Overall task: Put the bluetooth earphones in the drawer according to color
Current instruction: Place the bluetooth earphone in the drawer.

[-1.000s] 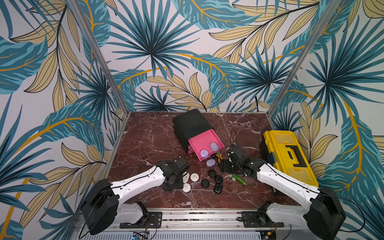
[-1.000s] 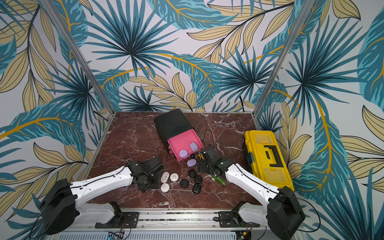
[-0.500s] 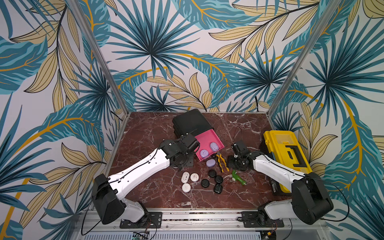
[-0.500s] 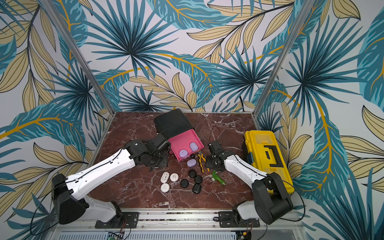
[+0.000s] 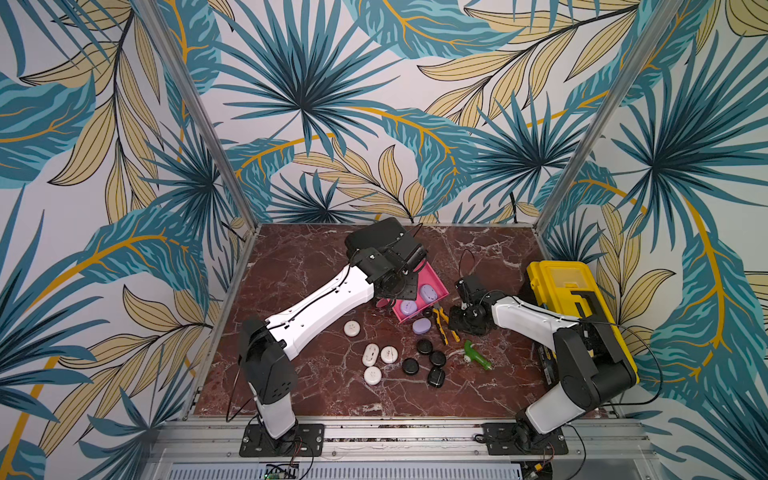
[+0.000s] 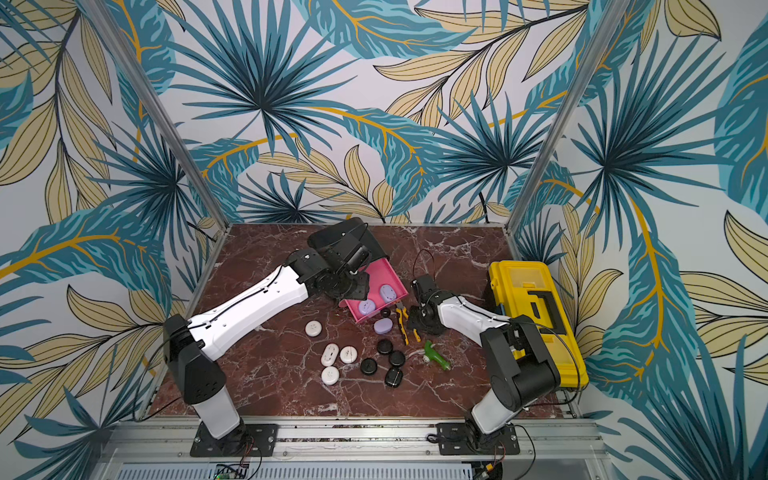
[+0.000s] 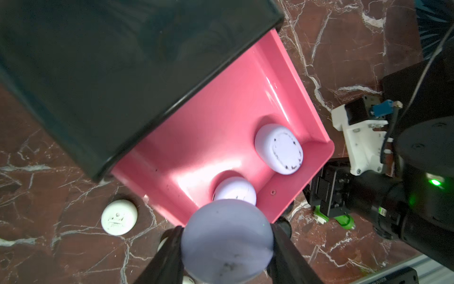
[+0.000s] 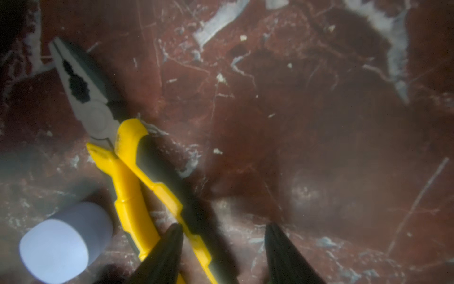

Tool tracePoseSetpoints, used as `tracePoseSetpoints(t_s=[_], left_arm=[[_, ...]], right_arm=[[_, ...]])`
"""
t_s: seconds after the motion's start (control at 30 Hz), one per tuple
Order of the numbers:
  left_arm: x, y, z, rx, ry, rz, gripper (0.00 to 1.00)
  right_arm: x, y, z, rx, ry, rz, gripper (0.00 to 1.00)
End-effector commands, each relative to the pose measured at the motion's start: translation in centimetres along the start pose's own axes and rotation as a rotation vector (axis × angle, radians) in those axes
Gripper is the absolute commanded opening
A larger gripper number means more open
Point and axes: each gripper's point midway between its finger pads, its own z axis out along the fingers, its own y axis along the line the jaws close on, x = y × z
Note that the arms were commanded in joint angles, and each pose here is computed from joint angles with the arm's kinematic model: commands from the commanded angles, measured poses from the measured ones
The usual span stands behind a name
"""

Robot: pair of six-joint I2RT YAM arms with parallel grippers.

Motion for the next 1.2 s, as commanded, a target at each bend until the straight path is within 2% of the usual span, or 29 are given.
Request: tracePoseSetpoints(t_s=[0.0,0.17,0.33,0.8,1.17], left_arm=[[-2.4,-0.5,0.3,0.016,-0.036,0.010,0.44],[-3.9,0.3,2.0,0.001,-0.041,-0.010,0.44],[-5.2,1.0,3.0,-0.023,-0.051,-0.014,0.44],[-7.7,2.9,4.4,-0.090,-0.091,-0.033,0.44],[-9.4,4.5,5.4,-0.110,-0.100,-0.058,0.44]], right_arm=[[0.4,-2.9,0.6,0.136,0.016,0.050,0.58],[-0.2,-4.3,-0.1,0.169,-0.008,0.096,0.57],[-1.0,-4.5,-1.6,0.143,-0.041,0.120,0.57],[-2.1,-0.9,-7.9,-0.104,-0.128,0.089,0.65],[-0.1,3.7,-9.3,-0.379,-0.160,-0.022,0.65]])
